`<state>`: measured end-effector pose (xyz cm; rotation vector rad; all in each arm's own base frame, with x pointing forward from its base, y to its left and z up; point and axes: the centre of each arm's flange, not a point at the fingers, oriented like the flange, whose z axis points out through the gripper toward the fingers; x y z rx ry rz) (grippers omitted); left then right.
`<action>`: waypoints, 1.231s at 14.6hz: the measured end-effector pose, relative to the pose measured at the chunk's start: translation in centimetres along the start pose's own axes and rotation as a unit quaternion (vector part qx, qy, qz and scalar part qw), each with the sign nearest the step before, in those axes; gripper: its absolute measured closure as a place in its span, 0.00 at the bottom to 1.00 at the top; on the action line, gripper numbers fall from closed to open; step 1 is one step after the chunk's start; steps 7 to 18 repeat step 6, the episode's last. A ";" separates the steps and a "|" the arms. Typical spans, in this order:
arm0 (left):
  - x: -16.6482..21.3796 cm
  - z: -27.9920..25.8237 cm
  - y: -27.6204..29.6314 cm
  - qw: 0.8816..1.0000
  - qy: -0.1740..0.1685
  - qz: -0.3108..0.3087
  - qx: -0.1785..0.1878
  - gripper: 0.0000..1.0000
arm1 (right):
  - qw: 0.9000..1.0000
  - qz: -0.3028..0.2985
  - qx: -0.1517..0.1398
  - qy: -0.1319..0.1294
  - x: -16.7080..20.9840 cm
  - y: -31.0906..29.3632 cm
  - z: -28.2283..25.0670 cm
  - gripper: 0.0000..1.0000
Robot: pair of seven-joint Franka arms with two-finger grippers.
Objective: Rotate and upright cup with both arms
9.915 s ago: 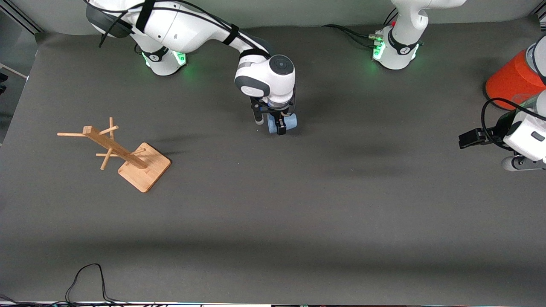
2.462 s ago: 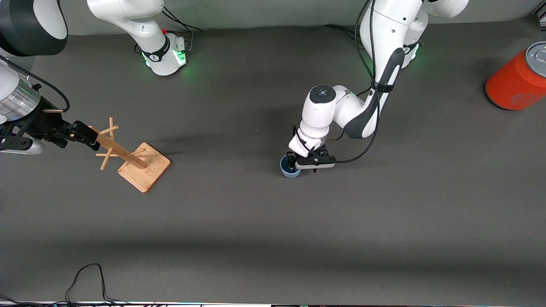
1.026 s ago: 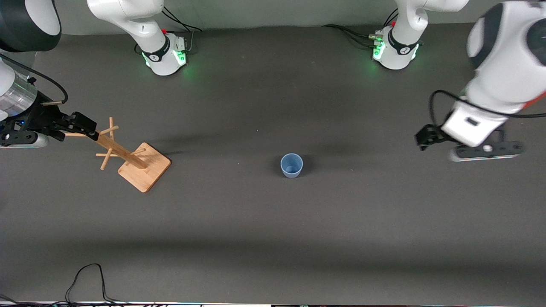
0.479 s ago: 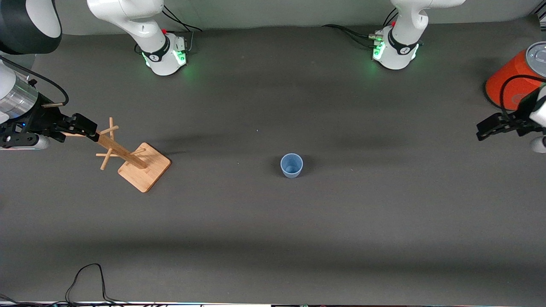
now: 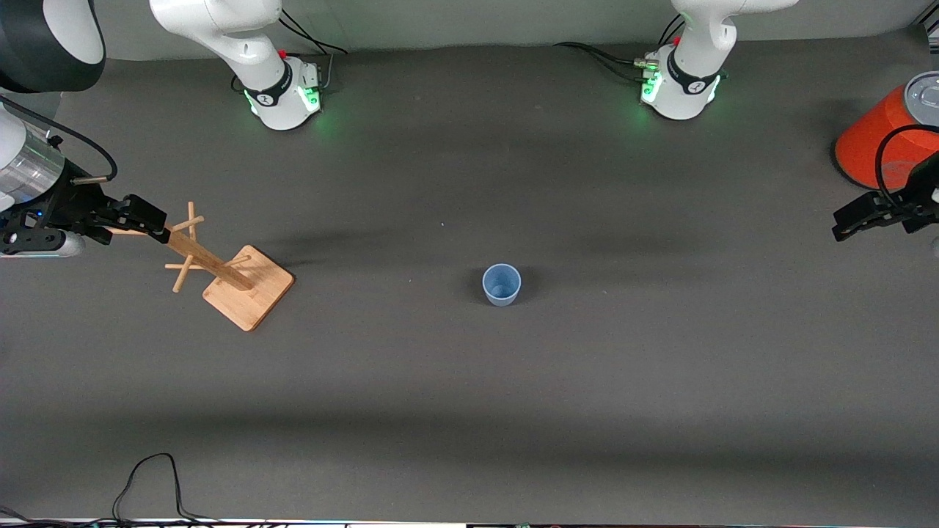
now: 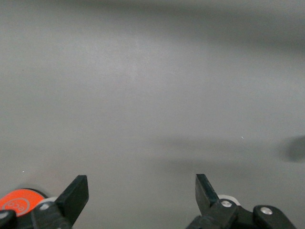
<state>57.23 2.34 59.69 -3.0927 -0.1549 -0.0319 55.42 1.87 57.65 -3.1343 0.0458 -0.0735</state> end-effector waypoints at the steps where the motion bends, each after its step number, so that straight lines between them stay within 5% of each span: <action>1: 0.1 0.2 0.1 1.000 -0.002 0.001 0.000 0.00 | 1.000 0.000 0.000 0.000 0.0 0.0 0.0 0.00; 18: 0.3 0.8 0.9 1.000 -0.007 0.008 0.001 0.00 | 1.000 0.000 0.000 0.005 0.1 0.0 -0.5 0.00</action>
